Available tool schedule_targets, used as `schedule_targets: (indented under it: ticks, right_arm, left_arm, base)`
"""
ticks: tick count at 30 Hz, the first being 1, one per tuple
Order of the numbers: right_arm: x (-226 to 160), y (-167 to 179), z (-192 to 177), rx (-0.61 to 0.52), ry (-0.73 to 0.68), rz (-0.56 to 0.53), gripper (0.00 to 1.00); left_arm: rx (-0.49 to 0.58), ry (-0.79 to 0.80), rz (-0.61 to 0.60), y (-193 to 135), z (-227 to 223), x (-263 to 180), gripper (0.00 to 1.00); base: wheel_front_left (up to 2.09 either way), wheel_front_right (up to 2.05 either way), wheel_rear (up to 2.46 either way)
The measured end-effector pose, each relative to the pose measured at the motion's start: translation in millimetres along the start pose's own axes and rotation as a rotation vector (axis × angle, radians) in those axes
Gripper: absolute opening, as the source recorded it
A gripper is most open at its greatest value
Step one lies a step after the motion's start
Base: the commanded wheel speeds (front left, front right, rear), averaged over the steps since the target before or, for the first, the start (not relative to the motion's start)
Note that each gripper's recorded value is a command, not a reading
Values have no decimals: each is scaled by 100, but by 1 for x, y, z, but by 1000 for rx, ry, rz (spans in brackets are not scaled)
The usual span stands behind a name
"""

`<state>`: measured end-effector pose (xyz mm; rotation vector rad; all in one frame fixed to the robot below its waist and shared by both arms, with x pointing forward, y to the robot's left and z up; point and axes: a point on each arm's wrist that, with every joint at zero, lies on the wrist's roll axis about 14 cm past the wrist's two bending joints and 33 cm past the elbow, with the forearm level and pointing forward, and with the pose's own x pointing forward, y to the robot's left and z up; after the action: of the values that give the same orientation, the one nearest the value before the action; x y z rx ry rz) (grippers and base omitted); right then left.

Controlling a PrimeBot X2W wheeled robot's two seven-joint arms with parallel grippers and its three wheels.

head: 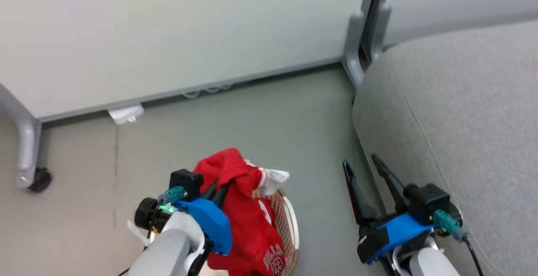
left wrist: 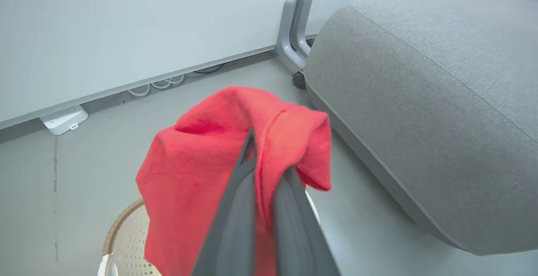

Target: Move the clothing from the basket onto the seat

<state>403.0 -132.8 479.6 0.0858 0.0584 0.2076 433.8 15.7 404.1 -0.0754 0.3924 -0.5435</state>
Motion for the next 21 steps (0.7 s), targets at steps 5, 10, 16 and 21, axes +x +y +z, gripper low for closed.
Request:
schedule_targets:
  ticks: [5,10,16,21]
  right_arm:
    - [-14,18,17,3,-38,39,100]
    - [-18,34,31,-5,-74,81,100]
    - [-22,43,31,-7,-66,106,100]
    - [-24,45,31,-9,-61,111,100]
  left_arm:
    - [38,-110,-50,-24,47,-18,0]
    - [89,-207,-99,-44,94,-28,0]
    - [130,-258,-163,-66,126,-30,0]
    - [141,-272,-195,-77,136,-29,0]
  base:
    - [0,0,0]
    - [0,0,0]
    - [0,0,0]
    - [0,0,0]
